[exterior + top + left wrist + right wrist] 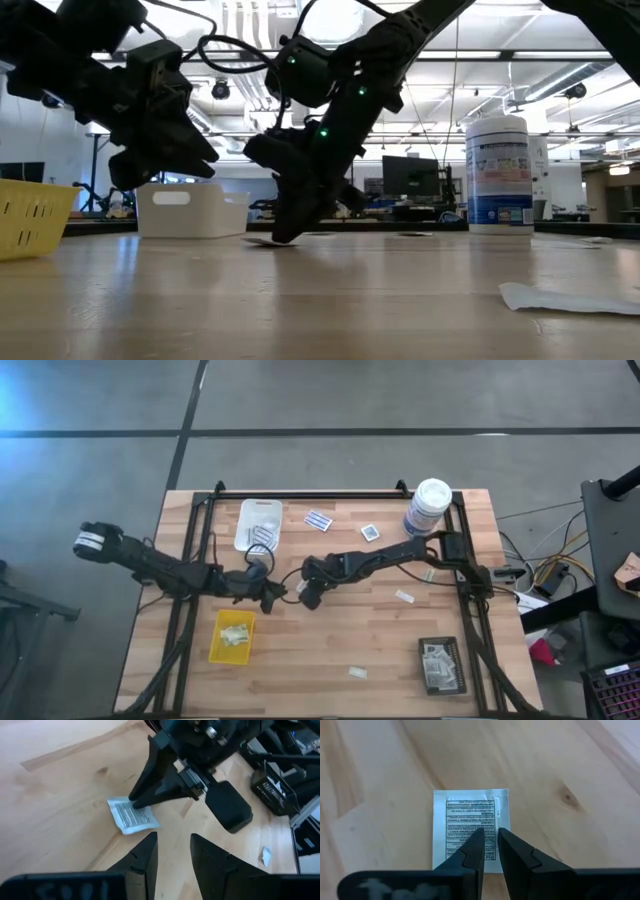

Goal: Pick & Place First Aid Supplies
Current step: Put the towelette pack into the black bin

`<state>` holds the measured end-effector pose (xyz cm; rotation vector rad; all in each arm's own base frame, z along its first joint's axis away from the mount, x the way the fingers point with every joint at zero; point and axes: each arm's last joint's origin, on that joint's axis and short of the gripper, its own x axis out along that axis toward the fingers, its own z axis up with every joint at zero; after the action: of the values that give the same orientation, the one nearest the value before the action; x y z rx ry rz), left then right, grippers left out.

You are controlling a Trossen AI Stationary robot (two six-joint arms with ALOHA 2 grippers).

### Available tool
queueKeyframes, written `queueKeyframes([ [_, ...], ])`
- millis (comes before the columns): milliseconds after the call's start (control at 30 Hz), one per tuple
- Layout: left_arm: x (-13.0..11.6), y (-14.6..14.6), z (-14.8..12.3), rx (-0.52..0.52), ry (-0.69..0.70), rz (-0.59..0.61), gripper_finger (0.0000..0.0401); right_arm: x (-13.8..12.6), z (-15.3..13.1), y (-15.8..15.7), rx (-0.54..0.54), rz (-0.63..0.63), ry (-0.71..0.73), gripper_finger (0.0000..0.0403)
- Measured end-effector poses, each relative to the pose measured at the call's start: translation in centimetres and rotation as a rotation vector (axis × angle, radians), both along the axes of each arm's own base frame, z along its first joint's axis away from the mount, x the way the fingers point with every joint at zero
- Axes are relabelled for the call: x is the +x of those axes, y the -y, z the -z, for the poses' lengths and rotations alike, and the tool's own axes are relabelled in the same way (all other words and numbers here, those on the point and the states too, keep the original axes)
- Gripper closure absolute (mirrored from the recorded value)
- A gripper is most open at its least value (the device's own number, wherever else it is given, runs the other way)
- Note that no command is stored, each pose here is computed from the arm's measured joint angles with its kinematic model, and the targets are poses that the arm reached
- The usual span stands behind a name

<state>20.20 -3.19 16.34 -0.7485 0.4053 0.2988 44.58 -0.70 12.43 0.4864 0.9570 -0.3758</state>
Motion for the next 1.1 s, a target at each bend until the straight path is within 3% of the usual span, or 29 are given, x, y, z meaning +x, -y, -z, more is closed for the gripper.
queueKeyframes([
  [300,0.4,0.1,1.2,-0.046,-0.052,-0.056,0.0293,0.2,-0.1,0.0,-0.009,-0.055,0.023,0.0360],
  [767,4.7,1.0,3.2,-0.054,-0.177,-0.082,0.0293,0.2,-0.3,0.1,-0.022,-0.059,0.027,0.0359],
  [1100,4.7,1.1,3.2,-0.095,-0.200,-0.075,0.0293,-0.1,0.0,0.1,-0.021,-0.058,0.010,0.0360],
])
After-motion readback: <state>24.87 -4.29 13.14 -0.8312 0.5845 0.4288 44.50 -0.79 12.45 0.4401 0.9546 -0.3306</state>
